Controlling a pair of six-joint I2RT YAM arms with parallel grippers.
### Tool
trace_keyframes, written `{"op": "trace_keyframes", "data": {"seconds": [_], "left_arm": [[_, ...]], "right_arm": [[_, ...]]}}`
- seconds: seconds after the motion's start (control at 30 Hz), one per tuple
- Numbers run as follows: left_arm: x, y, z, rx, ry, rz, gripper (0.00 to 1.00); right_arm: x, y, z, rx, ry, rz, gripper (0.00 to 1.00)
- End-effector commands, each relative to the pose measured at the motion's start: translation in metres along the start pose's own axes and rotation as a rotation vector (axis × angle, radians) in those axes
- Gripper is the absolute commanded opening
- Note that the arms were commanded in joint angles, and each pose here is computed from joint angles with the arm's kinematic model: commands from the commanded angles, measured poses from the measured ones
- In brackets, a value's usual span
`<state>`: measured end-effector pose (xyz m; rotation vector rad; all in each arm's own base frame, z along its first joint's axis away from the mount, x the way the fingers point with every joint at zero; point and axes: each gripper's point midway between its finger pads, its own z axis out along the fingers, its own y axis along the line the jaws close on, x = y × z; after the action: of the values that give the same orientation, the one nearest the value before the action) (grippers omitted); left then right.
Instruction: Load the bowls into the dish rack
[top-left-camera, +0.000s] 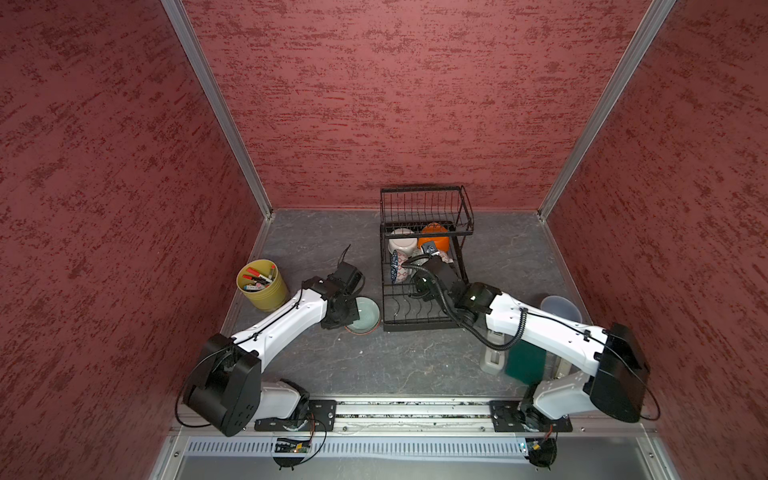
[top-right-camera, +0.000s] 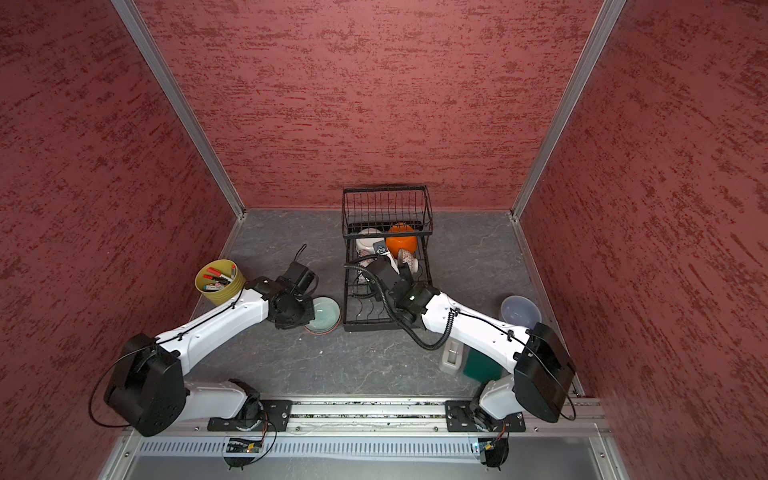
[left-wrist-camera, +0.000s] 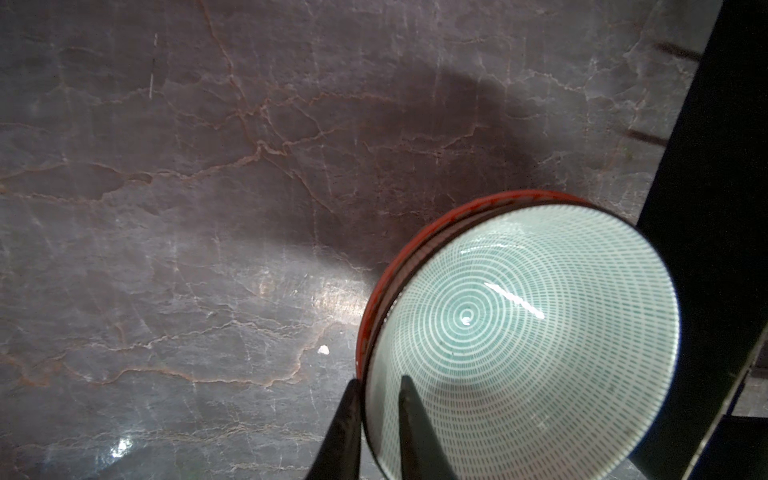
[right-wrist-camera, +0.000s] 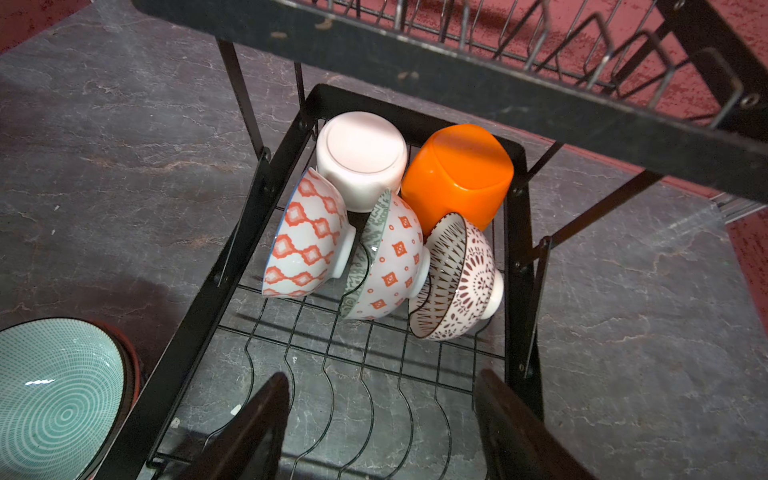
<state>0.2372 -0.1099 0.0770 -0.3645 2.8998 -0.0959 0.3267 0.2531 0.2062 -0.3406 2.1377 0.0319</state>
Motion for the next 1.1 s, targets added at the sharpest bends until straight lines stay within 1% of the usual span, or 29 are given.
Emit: {"op": "trace_keyframes", "data": {"seconds": [0.0,0.07,0.17,0.43,0.63,0.67,0.8,0.93,1.07], "left_arm": [[-0.007,-0.011,-0.003,0.039,-0.022,0.021,0.16],[-0.007,-0.011,-0.002,0.039,-0.021,0.024,0.14],[-0.007,-0.011,-0.003,0.038,-0.025,0.029,0.09],[-0.013,-0.013,-0.012,0.067,-0.073,0.033,0.00],[-0.017,-0.018,-0.021,0.114,-0.122,0.040,0.00],[-0.017,-0.019,-0.022,0.125,-0.133,0.042,0.00],[-0.021,-0.023,-0.033,0.181,-0.191,0.051,0.00],[-0.024,-0.024,-0.045,0.220,-0.240,0.060,0.00],[-0.026,-0.024,-0.055,0.243,-0.277,0.063,0.00]], "right_arm": [[-0.001,0.000,0.002,-0.006,-0.008,0.016,0.72],[-0.002,0.001,0.002,-0.009,-0.008,0.016,0.72],[-0.002,0.000,0.002,-0.008,-0.009,0.016,0.72],[-0.003,0.001,0.002,-0.017,-0.007,0.019,0.72],[-0.005,0.004,0.001,-0.035,-0.006,0.021,0.72],[0.001,0.007,0.007,-0.033,0.013,0.008,0.72],[0.002,0.013,0.009,-0.058,0.024,0.004,0.72],[0.002,0.020,0.009,-0.097,0.034,0.006,0.72],[0.001,0.033,0.009,-0.164,0.050,0.007,0.72]]}}
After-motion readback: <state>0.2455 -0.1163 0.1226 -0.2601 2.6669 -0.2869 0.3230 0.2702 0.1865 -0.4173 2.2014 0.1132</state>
